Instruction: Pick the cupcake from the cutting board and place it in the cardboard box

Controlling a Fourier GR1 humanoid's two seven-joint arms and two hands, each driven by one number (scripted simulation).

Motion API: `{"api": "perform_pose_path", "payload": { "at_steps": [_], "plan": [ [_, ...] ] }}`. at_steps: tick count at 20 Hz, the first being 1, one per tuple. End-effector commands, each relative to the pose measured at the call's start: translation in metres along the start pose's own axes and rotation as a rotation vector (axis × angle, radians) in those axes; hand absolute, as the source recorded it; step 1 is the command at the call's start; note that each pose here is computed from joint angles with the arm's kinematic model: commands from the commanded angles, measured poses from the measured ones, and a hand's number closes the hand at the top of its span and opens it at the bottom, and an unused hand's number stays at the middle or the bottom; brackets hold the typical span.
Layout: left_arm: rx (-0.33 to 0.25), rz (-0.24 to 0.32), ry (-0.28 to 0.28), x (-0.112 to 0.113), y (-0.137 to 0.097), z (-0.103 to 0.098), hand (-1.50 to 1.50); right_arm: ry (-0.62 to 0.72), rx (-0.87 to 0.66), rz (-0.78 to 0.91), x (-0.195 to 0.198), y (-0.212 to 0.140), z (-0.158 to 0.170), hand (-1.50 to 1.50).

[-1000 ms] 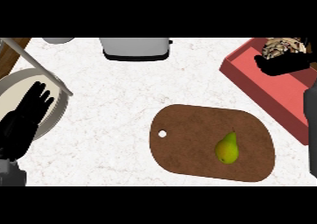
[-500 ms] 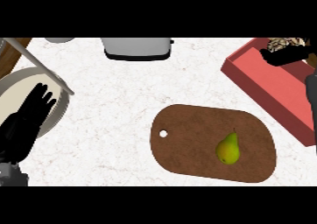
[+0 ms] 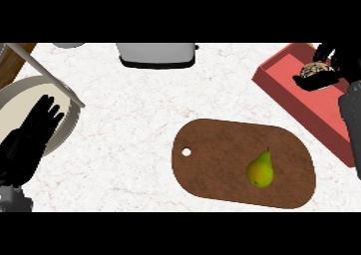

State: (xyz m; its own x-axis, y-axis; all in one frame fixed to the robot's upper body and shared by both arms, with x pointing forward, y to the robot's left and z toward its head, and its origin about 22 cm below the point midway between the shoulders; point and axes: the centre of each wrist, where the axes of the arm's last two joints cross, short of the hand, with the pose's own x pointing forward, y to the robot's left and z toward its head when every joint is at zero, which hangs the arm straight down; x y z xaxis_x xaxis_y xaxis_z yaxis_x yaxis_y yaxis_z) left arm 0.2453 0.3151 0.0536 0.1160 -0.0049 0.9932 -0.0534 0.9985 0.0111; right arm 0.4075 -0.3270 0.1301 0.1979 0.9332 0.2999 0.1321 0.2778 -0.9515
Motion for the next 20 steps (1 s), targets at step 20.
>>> {"api": "perform_pose_path", "payload": {
  "at_steps": [20],
  "plan": [
    [0.014,-0.009,-0.002,0.003,0.007,-0.002,0.00,0.083,-0.285,-0.755,-0.097,-0.018,0.001,-1.50]
  ]
}}
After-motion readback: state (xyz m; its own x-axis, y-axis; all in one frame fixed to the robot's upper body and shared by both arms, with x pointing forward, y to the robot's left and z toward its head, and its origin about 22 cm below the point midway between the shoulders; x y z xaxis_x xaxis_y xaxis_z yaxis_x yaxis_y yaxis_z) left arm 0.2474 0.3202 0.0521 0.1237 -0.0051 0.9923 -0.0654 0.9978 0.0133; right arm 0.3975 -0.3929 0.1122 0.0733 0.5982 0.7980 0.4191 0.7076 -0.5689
